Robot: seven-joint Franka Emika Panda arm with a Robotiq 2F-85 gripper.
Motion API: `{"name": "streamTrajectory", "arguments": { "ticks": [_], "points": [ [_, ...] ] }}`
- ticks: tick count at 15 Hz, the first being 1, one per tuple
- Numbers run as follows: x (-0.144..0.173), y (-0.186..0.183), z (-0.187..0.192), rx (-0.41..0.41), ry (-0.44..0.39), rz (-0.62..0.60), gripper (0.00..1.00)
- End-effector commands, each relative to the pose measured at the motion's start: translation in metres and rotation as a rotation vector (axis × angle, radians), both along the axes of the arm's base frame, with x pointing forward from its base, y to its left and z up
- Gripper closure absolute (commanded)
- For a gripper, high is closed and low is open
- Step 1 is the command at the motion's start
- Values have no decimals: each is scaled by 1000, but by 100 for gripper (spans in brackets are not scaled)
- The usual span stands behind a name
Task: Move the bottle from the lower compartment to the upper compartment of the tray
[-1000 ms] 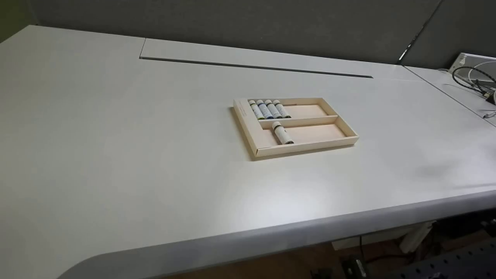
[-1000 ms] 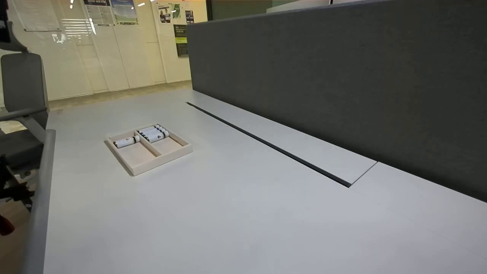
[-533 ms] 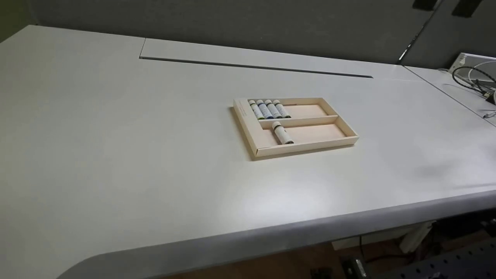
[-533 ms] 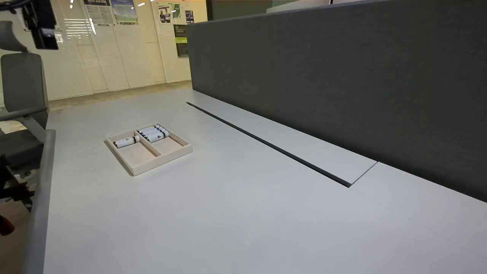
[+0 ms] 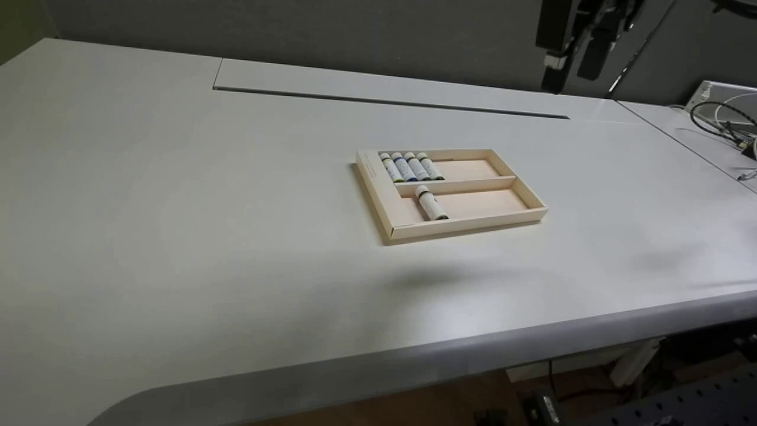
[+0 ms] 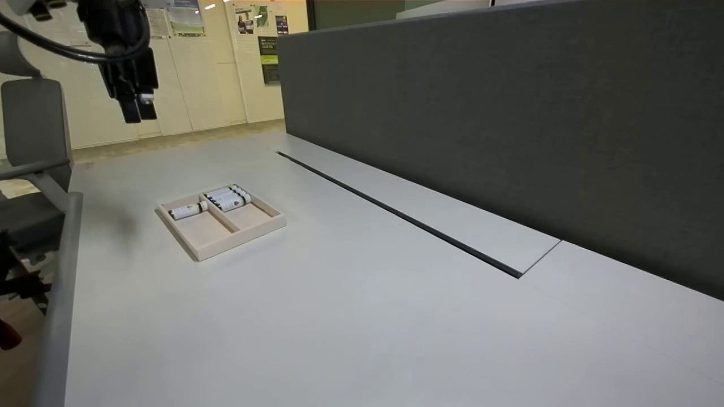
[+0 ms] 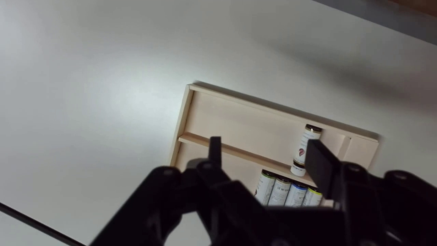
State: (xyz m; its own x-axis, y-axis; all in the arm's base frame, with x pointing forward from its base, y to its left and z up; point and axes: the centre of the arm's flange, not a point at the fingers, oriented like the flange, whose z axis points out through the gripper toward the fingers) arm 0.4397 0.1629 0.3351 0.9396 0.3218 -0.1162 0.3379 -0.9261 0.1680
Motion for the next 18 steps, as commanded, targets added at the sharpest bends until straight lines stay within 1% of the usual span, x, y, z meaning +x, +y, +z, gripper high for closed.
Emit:
{"name": "streamTrajectory", "arguments": {
  "ticks": [1,2,5,6,7,8,10,15,17,18],
  "points": [
    [31,8,-27,-20,9,-6,4],
    [35,9,-33,-2,13,6,0],
    [47,15,-50,50,-3,-5,0],
    [51,18,-55,60,-2,-45,0],
    [51,21,-56,80,42,-70,0],
    [38,12,-55,60,20,-15,0],
    [42,16,-62,78,38,-34,0],
    [44,17,-62,84,41,-40,0],
    [43,21,-75,82,-16,-30,0],
    [44,21,-85,95,-33,-21,0]
  ]
}}
